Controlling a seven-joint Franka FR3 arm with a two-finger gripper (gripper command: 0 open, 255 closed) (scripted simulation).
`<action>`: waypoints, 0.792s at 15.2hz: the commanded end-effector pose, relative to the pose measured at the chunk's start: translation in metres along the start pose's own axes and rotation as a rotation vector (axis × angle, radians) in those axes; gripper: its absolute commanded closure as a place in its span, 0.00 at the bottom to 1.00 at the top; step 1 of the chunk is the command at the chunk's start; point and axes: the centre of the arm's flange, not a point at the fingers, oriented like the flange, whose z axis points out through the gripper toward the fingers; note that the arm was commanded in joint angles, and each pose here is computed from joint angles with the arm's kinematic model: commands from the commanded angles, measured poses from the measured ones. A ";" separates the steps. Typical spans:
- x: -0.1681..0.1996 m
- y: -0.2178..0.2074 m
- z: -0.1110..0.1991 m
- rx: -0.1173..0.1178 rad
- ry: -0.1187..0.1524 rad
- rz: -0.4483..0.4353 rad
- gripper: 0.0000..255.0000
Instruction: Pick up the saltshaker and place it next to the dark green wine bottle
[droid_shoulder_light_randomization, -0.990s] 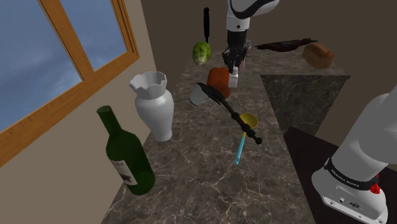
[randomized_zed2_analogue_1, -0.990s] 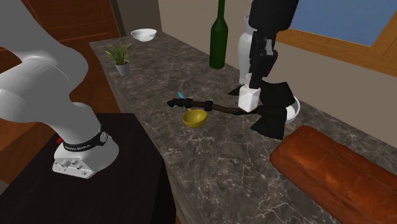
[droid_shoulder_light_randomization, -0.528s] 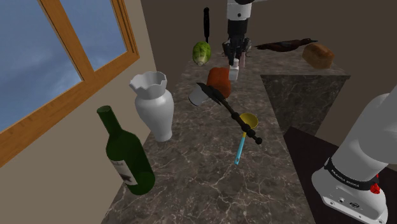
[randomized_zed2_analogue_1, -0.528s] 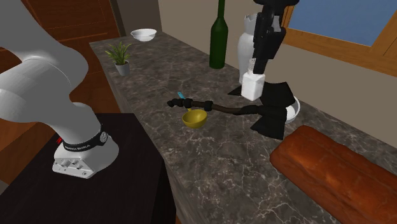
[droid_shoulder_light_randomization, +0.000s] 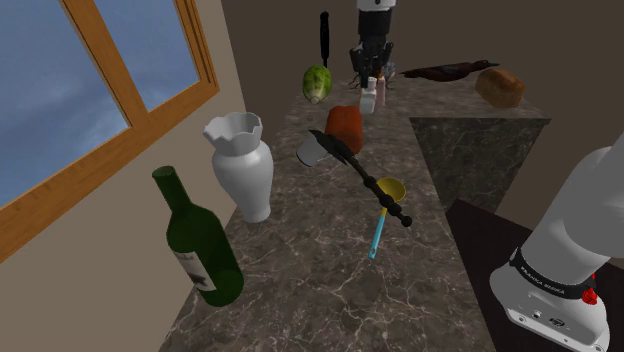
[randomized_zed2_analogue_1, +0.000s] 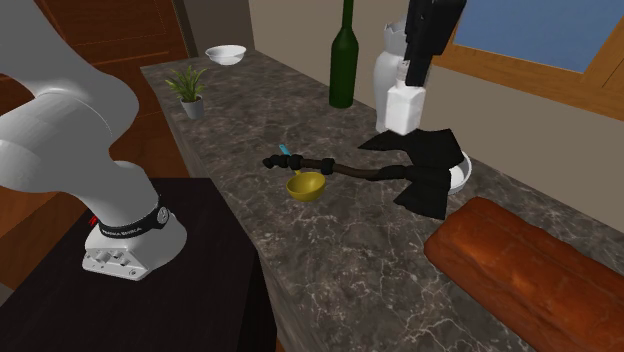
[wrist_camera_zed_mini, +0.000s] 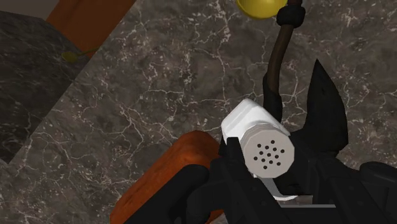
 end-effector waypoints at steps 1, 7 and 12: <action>-0.001 0.000 -0.011 0.000 -0.001 0.000 1.00; -0.001 0.000 -0.043 0.000 -0.001 0.000 1.00; -0.001 0.000 -0.069 0.000 -0.001 0.000 1.00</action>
